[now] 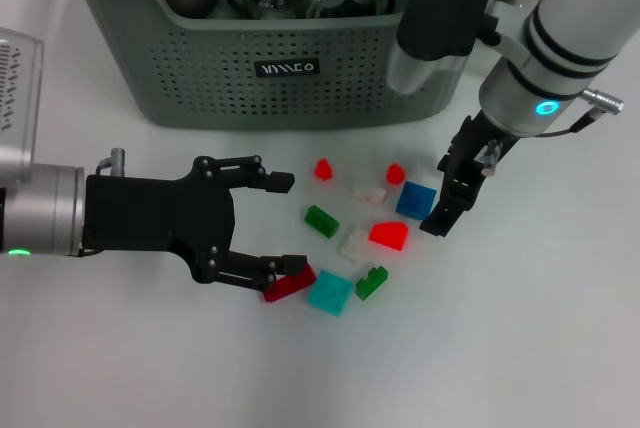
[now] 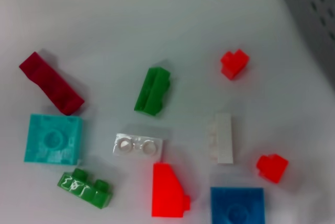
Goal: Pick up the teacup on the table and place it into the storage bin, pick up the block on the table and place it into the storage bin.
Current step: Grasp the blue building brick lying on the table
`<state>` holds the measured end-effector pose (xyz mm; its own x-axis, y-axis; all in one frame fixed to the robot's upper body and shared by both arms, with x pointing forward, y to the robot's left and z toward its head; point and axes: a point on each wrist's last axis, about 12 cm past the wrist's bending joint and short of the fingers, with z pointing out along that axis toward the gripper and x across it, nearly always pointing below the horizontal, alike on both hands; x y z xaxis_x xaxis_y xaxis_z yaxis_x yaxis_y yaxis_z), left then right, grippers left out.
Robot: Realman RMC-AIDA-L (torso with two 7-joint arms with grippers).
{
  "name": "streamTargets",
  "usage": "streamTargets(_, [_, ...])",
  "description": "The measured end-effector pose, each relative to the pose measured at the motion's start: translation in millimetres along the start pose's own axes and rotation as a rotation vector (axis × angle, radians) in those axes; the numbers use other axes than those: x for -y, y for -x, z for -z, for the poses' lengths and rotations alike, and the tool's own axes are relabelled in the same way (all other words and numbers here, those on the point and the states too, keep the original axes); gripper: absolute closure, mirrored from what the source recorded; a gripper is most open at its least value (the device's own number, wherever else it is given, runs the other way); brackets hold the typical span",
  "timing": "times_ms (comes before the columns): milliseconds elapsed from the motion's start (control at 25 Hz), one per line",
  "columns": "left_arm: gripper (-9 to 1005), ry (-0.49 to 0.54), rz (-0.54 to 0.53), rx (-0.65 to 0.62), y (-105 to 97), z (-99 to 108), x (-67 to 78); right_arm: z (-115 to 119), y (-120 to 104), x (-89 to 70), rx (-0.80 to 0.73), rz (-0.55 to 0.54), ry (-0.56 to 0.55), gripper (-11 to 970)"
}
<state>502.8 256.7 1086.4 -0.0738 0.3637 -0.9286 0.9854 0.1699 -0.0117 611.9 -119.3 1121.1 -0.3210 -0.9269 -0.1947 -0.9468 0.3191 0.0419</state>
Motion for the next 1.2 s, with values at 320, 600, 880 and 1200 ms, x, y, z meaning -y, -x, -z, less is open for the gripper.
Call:
streamTargets(320, [117, 0.003, 0.006, 0.005, -1, -1, -0.3, -5, 5, -3.5, -0.013, 0.017, -0.029, 14])
streamTargets(600, [116, 0.009, 0.008, 0.004, -1, -1, -1.3, -11, 10, -8.4, -0.027, 0.035, -0.049, 14])
streamTargets(880, [117, 0.009, 0.013, 0.003, -2, -1, -0.5, -11, 11, -9.9, -0.031, 0.04, -0.057, 14])
streamTargets(1200, [117, 0.01, 0.015, 0.002, -3, -1, 0.0, -13, 12, -12.4, -0.051, 0.06, -0.065, 140])
